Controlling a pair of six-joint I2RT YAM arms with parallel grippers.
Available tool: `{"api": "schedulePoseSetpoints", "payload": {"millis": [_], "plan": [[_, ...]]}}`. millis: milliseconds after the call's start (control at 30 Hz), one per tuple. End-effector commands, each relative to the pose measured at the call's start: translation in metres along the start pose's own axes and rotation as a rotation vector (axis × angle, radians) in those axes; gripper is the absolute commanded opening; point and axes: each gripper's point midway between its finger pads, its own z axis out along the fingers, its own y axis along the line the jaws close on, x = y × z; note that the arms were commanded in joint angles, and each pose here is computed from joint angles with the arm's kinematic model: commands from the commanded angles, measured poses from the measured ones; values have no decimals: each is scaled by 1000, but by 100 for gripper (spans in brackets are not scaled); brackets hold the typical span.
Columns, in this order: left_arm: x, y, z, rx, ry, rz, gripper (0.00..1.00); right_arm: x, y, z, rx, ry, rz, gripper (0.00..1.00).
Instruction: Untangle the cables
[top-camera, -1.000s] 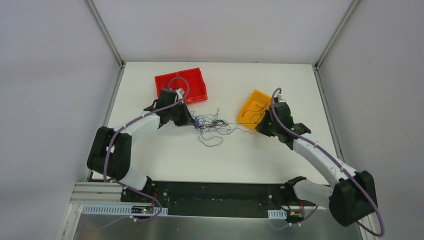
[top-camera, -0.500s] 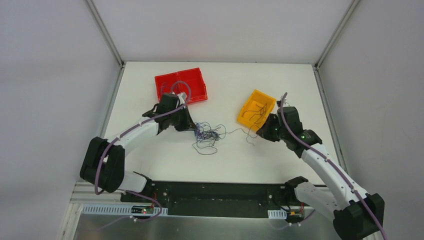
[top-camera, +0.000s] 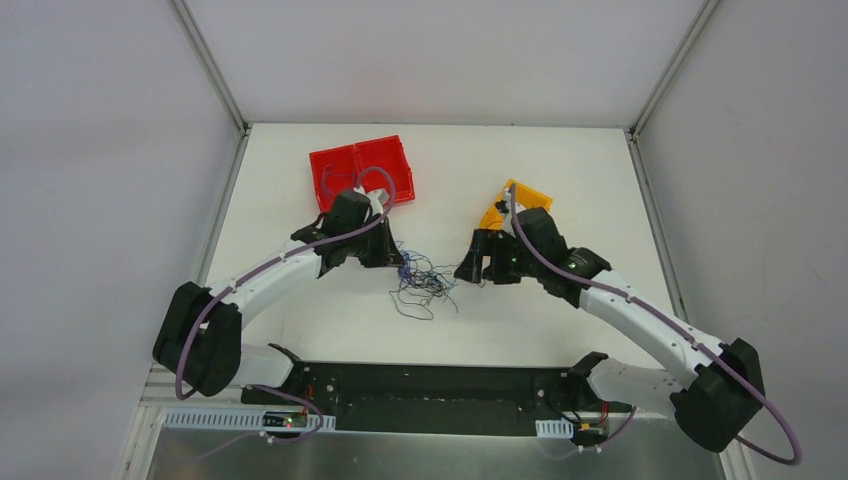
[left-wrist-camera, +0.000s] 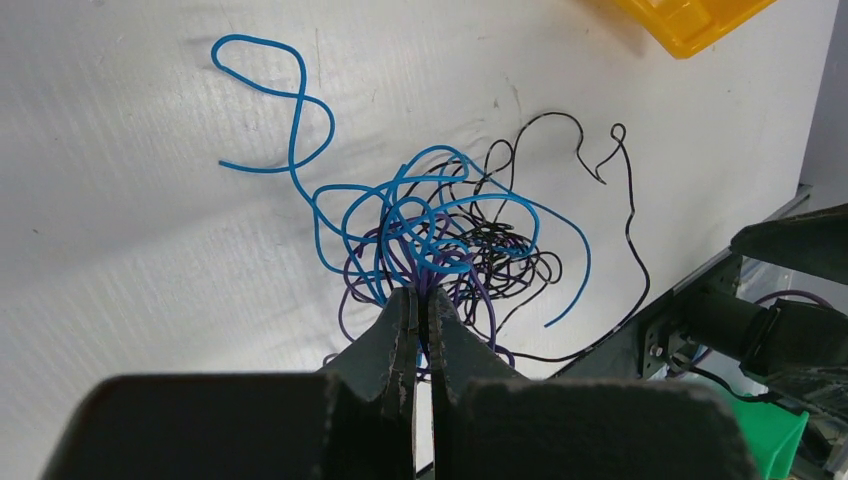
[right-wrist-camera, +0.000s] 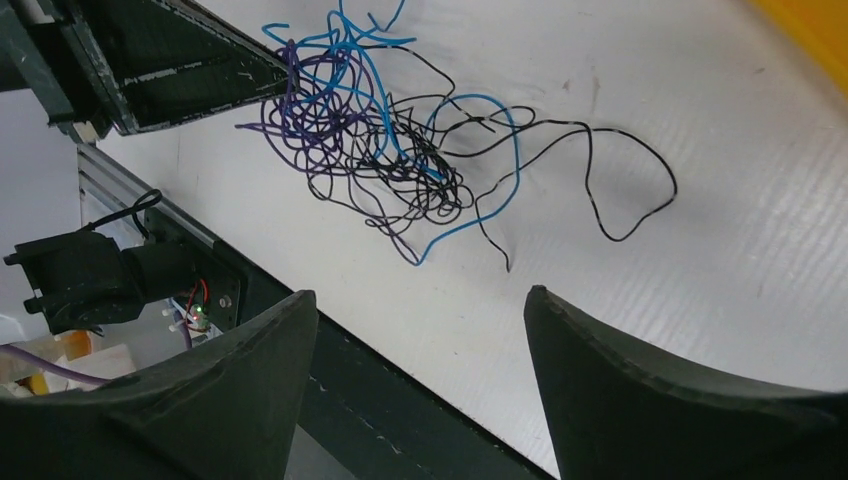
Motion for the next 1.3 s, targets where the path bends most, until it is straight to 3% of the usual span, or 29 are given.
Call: {"api": "schedulePoseSetpoints", "payload": {"millis": [0, 133, 333, 733, 933, 1267], "plan": [[-15, -16, -10, -6, -58, 68, 0, -26, 29, 14, -34, -71, 0, 81], [-14, -11, -7, -56, -36, 43, 0, -30, 55, 30, -78, -87, 69, 88], [-16, -10, -5, -79, -50, 17, 0, -19, 65, 59, -9, -132, 118, 84], [-17, -9, -8, -91, -53, 26, 0, -31, 70, 94, 19, -203, 123, 55], [-16, 2, -10, -146, -61, 31, 0, -31, 64, 88, 42, -214, 117, 3], [-15, 46, -16, -269, -104, -94, 0, -32, 12, 31, 185, -293, 97, 0]]}}
